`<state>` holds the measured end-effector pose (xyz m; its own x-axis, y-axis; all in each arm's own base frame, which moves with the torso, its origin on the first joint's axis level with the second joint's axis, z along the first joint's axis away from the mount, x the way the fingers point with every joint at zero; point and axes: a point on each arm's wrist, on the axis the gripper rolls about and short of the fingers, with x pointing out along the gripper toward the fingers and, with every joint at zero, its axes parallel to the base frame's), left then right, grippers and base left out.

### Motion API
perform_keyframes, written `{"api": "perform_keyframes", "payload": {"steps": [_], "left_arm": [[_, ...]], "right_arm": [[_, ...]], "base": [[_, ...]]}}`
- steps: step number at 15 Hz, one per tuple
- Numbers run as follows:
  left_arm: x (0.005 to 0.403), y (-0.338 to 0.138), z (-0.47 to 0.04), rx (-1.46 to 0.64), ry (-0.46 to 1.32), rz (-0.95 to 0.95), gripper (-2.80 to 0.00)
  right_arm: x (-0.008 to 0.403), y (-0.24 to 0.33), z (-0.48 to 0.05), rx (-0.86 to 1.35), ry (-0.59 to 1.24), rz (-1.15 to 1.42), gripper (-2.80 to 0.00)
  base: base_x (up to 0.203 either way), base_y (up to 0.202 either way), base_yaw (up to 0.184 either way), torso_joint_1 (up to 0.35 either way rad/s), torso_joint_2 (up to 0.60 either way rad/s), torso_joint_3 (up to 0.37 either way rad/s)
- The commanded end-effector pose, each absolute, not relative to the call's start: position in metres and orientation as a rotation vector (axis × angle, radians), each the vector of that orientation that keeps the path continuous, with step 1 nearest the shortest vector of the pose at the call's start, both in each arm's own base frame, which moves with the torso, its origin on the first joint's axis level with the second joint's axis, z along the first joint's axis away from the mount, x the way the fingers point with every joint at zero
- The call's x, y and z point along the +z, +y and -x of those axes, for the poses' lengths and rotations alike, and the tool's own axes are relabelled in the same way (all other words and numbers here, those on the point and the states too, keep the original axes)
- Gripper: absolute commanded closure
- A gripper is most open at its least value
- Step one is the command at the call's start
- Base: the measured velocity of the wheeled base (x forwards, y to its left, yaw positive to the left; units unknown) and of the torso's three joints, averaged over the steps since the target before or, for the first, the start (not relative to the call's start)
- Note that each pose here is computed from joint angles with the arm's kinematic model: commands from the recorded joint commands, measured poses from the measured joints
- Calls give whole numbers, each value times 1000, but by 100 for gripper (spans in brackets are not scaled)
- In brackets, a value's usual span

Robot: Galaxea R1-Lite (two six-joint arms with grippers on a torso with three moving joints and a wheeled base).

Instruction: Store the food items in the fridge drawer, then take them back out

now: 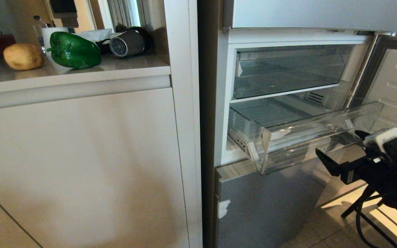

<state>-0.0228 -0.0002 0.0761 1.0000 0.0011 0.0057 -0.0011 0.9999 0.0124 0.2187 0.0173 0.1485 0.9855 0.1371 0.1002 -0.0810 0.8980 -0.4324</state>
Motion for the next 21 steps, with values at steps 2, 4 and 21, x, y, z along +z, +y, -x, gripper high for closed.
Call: {"api": "perform_keyframes", "payload": {"steps": [2, 4, 21], "left_arm": [[75, 0, 23, 2, -5, -12, 0], [75, 0, 23, 2, -4, -12, 0], [75, 0, 23, 2, -4, -12, 0]], "right_arm": [[156, 19, -180, 126, -177, 436, -280], [162, 17, -152, 102, -218, 411, -280], [143, -3, 9, 24, 136, 9, -280]], "base": [[0, 0, 0, 0, 0, 0], [0, 0, 0, 0, 0, 0], [0, 0, 0, 0, 0, 0]]}}
